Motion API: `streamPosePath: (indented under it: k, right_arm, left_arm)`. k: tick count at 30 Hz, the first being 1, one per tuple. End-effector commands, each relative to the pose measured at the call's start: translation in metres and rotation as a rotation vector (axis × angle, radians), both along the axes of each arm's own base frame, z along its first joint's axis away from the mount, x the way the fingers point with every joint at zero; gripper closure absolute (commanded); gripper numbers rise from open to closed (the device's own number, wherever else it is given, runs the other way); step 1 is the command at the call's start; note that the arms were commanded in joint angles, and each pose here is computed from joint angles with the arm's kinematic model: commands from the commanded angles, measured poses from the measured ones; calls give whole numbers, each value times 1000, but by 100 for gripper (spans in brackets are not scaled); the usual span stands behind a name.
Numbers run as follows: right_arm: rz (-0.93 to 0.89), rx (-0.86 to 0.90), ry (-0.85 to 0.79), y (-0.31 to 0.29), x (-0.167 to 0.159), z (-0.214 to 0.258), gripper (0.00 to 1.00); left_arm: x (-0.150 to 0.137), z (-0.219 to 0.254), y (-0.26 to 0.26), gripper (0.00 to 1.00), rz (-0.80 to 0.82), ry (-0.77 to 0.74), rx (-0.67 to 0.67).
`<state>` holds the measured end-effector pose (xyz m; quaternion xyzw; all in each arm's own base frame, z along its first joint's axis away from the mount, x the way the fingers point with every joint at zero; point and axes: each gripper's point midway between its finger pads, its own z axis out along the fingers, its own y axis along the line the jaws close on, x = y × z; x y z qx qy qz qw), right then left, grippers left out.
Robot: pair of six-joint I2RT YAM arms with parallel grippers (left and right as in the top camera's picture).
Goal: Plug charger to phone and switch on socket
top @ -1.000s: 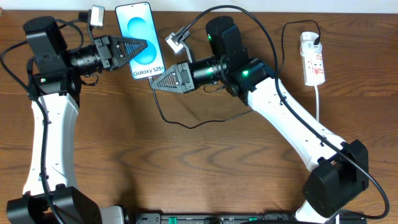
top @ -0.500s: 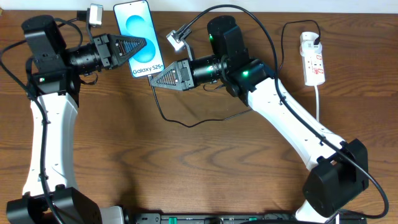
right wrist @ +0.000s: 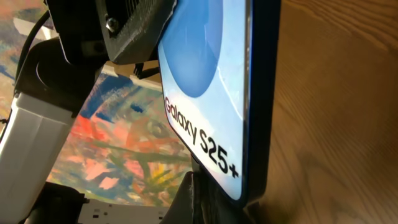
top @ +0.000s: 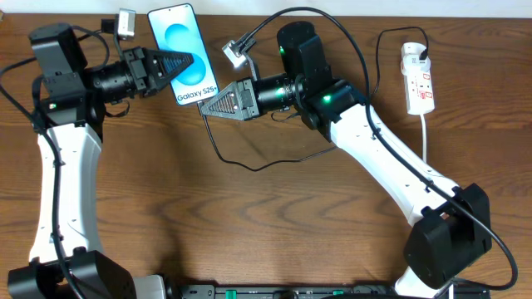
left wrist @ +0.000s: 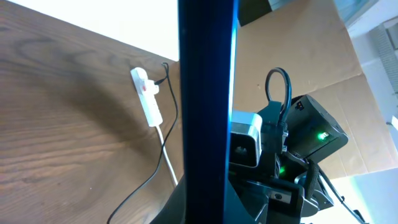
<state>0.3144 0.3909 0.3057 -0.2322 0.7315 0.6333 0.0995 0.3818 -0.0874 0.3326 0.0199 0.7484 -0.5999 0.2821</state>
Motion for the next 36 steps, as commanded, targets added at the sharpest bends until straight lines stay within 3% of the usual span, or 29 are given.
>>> streamPosePath:
  k: [1, 30, 36]
  right_arm:
    - [-184, 16, -119, -7, 45, 20, 98]
    - [-218, 18, -103, -7, 51, 22, 99]
    - [-197, -3, -62, -8, 46, 16, 92]
  left_arm:
    - [-35, 11, -27, 93, -198, -17, -89]
    - [-35, 11, -27, 93, -198, -13, -90]
    - [-35, 11, -27, 93, -198, -14, -90]
